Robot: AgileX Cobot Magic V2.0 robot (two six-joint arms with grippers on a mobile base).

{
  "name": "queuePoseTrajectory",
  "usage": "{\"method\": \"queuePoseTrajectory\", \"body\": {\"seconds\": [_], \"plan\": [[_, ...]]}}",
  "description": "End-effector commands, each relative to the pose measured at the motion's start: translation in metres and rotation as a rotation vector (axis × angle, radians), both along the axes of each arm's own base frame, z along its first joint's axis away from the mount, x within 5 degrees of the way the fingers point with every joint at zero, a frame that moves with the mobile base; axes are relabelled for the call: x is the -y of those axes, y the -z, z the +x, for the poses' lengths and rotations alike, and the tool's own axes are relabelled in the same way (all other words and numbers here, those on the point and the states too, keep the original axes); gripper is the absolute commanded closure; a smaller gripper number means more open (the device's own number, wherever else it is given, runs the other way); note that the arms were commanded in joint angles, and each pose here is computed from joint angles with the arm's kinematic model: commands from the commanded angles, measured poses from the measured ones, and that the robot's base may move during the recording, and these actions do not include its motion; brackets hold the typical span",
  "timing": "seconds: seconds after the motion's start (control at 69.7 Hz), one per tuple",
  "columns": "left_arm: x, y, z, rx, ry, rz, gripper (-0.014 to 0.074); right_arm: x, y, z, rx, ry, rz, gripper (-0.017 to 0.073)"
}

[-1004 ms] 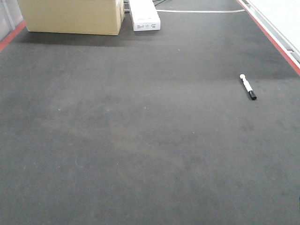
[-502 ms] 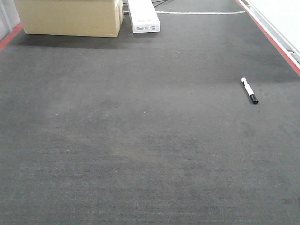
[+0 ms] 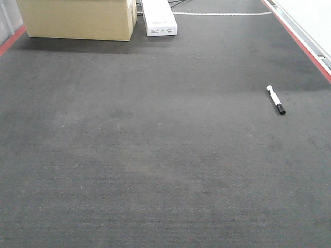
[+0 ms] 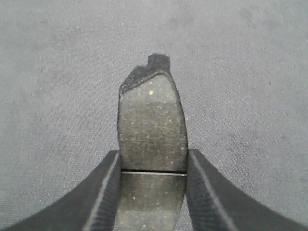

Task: Move and align brake pads A on conveyor
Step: 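Drive up to the conveyor belt holding both brake pads above it, then lower the left gripper's brake pad onto the belt and open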

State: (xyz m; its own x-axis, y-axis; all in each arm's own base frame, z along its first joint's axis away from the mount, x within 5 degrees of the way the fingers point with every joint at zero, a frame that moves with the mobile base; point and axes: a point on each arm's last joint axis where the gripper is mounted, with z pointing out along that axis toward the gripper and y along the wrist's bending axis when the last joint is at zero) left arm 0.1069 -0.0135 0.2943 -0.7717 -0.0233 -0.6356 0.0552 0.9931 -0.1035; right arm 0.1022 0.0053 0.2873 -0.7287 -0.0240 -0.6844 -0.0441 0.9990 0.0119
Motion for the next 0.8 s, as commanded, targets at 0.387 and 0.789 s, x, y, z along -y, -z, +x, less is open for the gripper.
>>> {"method": "queuePoseTrajectory", "body": {"seconds": [0.387, 0.789], "plan": [[0.001, -0.0122, 0.0052, 0.091, -0.01, -0.024, 0.06, 0.0006, -0.0137, 0.0046, 0.098, 0.004, -0.002, 0.0552], [0.001, -0.016, 0.0088, 0.148, -0.016, -0.03, 0.06, 0.0006, -0.0137, 0.0046, 0.098, 0.004, -0.002, 0.0552]]}}
